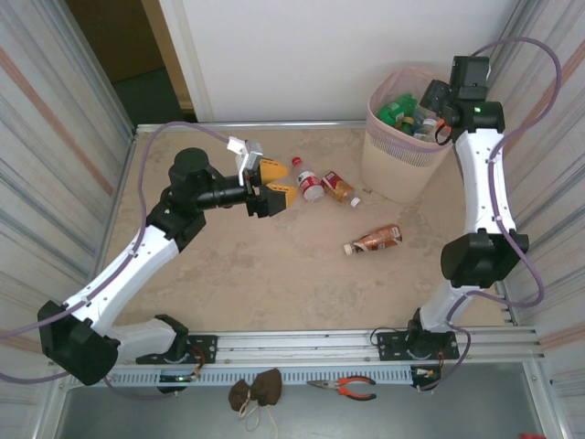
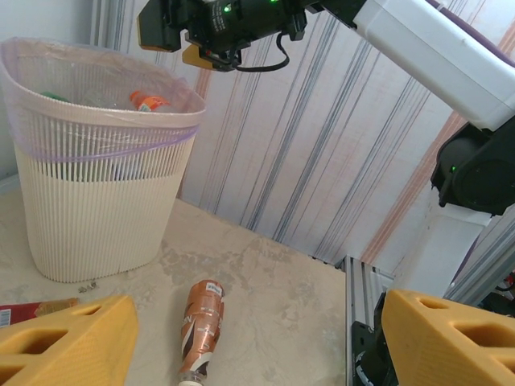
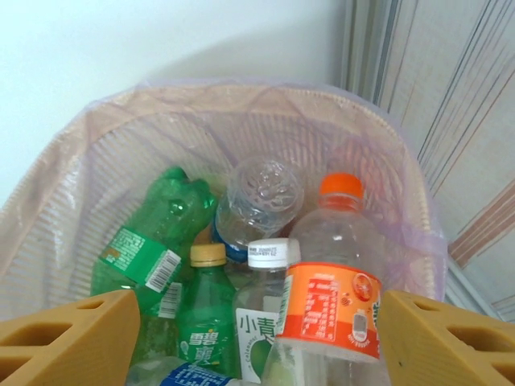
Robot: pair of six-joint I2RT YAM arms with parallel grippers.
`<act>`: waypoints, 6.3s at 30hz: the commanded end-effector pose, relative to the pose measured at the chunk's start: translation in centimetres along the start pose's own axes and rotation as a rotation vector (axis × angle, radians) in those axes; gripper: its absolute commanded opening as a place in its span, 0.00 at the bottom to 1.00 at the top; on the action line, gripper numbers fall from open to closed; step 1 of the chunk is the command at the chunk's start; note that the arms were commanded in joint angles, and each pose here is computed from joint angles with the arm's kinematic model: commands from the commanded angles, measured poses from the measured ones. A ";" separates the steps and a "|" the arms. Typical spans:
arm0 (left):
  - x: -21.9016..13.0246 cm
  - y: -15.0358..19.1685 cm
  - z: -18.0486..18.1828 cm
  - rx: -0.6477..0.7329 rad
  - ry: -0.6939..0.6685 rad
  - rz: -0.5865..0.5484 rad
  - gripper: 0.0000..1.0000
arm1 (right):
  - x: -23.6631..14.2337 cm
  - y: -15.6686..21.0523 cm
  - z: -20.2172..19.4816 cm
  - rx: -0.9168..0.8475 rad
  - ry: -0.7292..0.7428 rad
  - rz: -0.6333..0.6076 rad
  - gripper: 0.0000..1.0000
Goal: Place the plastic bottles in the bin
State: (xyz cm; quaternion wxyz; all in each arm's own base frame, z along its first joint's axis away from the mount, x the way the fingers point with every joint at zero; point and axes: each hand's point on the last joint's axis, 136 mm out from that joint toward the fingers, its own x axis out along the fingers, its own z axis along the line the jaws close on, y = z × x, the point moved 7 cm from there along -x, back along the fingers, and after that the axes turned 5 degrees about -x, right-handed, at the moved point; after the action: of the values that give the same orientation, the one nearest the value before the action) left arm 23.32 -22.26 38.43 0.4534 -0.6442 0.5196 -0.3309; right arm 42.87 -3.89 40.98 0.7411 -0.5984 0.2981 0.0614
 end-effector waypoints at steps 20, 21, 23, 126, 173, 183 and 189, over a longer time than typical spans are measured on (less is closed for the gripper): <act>-0.5 -0.4 0.1 0.004 -0.039 -0.011 0.79 | -2.1 -2.9 3.6 -0.048 -0.337 -0.133 0.73; -0.5 -0.4 0.1 0.004 -0.036 -0.010 0.79 | -1.8 -2.8 3.7 -0.043 -0.358 -0.124 0.72; -0.4 -0.3 0.2 -0.001 -0.038 -0.008 0.79 | -1.1 -2.5 4.1 -0.037 -0.404 -0.098 0.71; 12.2 14.1 24.1 -0.572 -1.166 0.409 0.61 | -11.1 3.3 -1.6 0.058 -0.403 -0.122 0.63; 7.3 -1.2 -0.5 0.113 0.099 -0.014 0.54 | -19.7 12.6 15.5 -0.197 -1.545 -0.042 0.71; 7.2 -1.4 -0.4 0.113 0.083 -0.031 0.61 | -20.1 12.0 15.2 -0.181 -1.506 -0.066 0.55; 6.8 -1.7 -0.5 0.118 0.087 -0.051 0.75 | -19.6 11.1 15.1 -0.167 -1.451 -0.103 0.52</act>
State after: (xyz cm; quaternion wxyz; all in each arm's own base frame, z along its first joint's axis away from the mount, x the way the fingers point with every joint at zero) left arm 26.03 -29.38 37.00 0.4618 -0.6219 0.5266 -0.3502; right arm 27.47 19.05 41.10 0.6978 -0.4575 -0.2892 0.4692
